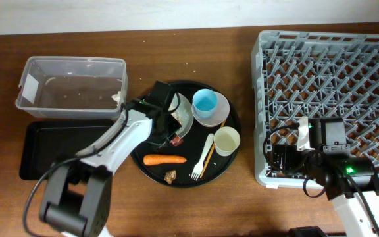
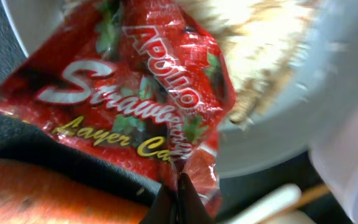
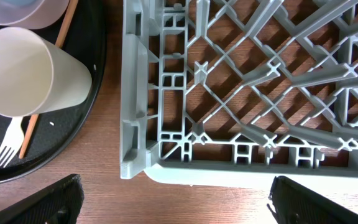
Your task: Sort waste into correct bins and load items into the dishwasher rack
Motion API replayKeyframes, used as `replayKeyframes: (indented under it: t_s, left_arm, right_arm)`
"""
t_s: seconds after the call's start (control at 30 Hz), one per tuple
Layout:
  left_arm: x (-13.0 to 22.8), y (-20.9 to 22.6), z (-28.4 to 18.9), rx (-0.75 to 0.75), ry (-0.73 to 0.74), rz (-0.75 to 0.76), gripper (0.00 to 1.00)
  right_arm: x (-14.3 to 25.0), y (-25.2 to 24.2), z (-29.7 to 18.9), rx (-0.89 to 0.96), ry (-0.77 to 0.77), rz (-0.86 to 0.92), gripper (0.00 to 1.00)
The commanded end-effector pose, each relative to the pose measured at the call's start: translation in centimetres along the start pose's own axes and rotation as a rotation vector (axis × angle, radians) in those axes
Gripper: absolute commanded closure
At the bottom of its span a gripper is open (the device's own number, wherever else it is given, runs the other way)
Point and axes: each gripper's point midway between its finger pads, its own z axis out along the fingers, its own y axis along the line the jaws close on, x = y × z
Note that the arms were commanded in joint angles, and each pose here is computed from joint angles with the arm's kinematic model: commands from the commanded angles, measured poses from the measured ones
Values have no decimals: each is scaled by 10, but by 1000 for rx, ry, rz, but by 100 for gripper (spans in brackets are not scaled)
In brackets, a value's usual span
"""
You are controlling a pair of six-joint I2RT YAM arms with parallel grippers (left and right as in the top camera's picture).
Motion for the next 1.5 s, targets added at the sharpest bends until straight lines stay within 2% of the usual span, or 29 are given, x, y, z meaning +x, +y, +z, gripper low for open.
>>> replayKeyframes:
  t_s: [0.0, 0.07, 0.1, 0.13, 0.17, 0.2, 0.3, 0.33, 0.37, 0.4, 0.47, 0.53, 0.6, 0.67, 0.7, 0.8, 0.87, 0.93, 1.1, 1.13, 1.17, 1.23, 1.33, 1.4, 1.47]
  left_arm:
    - [-16, -21, -66, 133, -169, 334, 100]
    - [-45, -16, -99, 131, -315, 441, 99]
    - [-79, -4, -119, 102, -428, 432, 99]
    - [-97, 3, -127, 104, -470, 412, 99]
    - [-137, 17, -139, 106, -554, 365, 99]
    - [-162, 30, -143, 100, -598, 316, 99]
    - [-214, 66, -130, 60, -637, 194, 98]
    - [-224, 75, -116, 42, -623, 172, 73]
    - [-229, 76, -112, 41, -628, 168, 40]
    - [-231, 68, -117, 64, -642, 215, 36]
    - [-226, 52, -131, 127, -639, 288, 36]
    - [-197, 26, -141, 254, -569, 356, 36]
    - [-130, -34, -132, 437, -408, 524, 36]
    - [-82, -70, -117, 471, -338, 644, 36]
    - [-47, -97, -101, 495, -298, 737, 36]
    - [-4, -130, -74, 516, -246, 874, 42]
    - [-18, -145, -78, 441, -328, 914, 39]
    - [-27, -143, -63, 390, -335, 901, 38]
    - [-30, -127, 0, 292, -240, 886, 38]
    - [-30, -127, 5, 288, -236, 886, 47]
    - [-31, -129, 6, 294, -241, 887, 61]
    - [-33, -133, 3, 306, -256, 888, 100]
    - [-34, -136, -12, 325, -274, 888, 100]
    - [-40, -134, -62, 372, -323, 870, 100]
    - [-37, -120, -98, 462, -257, 840, 100]
  right_arm:
    - [-5, 0, -5, 4, -19, 0, 1]
    - [-5, 0, -5, 4, -19, 0, 1]
    - [-5, 0, -5, 4, -20, 0, 1]
    - [-5, 0, -5, 4, -19, 0, 1]
    - [-5, 0, -5, 4, -19, 0, 1]
    - [-5, 0, -5, 4, -19, 0, 1]
    - [-5, 0, -5, 4, -20, 0, 1]
    - [-5, 0, -5, 4, -20, 0, 1]
    - [-5, 0, -5, 4, -20, 0, 1]
    - [-5, 0, -5, 4, -20, 0, 1]
    - [-5, 0, -5, 4, -20, 0, 1]
    - [-5, 1, -5, 4, -20, 0, 1]
    - [-5, 1, -5, 4, -20, 0, 1]
    - [-5, 0, -5, 4, -19, 0, 1]
    - [-4, 0, -5, 4, -17, 0, 1]
    - [-4, 0, -5, 4, -16, 0, 1]
    - [-4, 0, -5, 4, -16, 0, 1]
    - [-4, 0, -5, 4, -16, 0, 1]
    - [-4, 0, -5, 4, -16, 0, 1]
    - [-4, 0, -5, 4, -16, 0, 1]
    - [-4, 0, -5, 4, -16, 0, 1]
    - [-4, 0, -5, 4, -16, 0, 1]
    - [-4, 0, -5, 5, -16, 0, 1]
    - [-5, -1, -5, 7, -17, 8, 1]
    - [-13, -14, -6, 28, -50, 89, 1]
